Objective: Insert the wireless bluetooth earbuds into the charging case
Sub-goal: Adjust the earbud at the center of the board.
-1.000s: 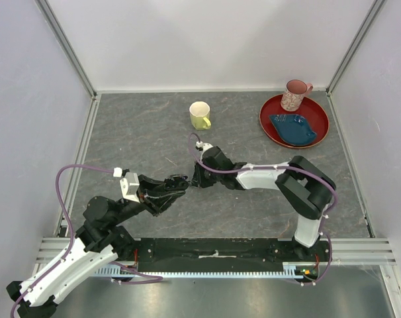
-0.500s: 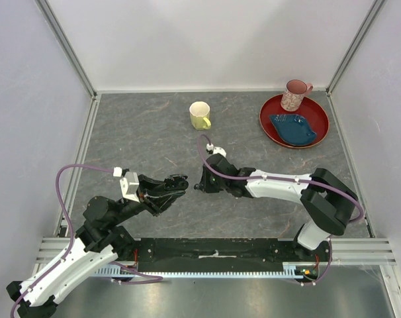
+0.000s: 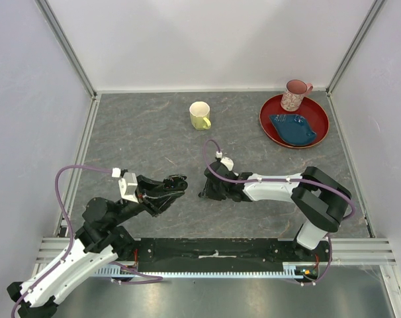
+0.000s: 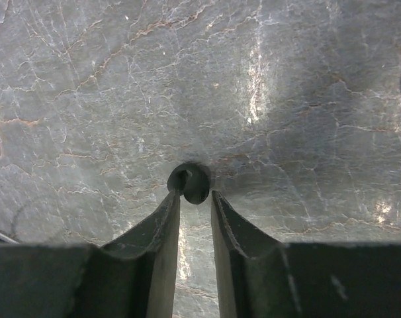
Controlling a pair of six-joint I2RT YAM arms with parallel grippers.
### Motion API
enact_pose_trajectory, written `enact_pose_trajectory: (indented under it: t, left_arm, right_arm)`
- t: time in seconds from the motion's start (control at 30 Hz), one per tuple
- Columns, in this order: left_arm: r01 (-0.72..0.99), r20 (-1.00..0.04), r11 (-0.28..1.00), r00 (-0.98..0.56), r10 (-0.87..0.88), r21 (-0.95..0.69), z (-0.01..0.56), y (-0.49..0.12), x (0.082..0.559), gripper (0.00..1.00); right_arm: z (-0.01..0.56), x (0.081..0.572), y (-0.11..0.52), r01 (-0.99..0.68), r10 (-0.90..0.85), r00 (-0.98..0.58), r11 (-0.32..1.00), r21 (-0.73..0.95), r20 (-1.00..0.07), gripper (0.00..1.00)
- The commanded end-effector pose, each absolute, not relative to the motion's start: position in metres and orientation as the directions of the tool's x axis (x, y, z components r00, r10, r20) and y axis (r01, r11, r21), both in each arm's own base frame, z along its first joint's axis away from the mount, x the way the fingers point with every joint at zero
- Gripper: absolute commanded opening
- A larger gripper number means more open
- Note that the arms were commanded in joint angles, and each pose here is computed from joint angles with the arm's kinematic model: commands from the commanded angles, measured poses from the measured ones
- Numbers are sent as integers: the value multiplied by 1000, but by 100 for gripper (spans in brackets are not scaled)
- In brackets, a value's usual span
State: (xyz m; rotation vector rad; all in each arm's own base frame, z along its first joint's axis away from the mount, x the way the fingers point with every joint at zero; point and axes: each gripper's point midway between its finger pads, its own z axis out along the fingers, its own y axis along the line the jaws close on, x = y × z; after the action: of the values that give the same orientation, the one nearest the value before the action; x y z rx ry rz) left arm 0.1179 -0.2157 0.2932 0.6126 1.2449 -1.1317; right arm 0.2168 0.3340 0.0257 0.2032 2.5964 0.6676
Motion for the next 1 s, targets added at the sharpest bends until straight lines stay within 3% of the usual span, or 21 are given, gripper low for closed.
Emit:
enact_pose_trajectory:
  t: [0.0, 0.27, 0.47, 0.77, 0.97]
  left_arm:
    - [900, -927, 376, -74, -369, -221, 301, -211, 117, 2]
    - [896, -929, 383, -79, -361, -225, 300, -212, 119, 2]
    - [898, -932, 380, -82, -354, -223, 301, -214, 120, 2]
    - [898, -930, 374, -89, -356, -230, 301, -216, 121, 2]
    - [898, -930, 375, -90, -355, -230, 301, -216, 121, 2]
  right_arm:
    - [34, 224, 345, 44, 295, -874, 839, 542, -385, 34]
    - [54, 228, 347, -40, 248, -860, 838, 544, -446, 45]
    - [85, 241, 331, -225, 109, -776, 872, 434, -622, 51]
    - [56, 239, 333, -549, -237, -746, 749, 372, -622, 42]
    - [57, 240, 338, -653, -325, -687, 669, 355, -650, 41]
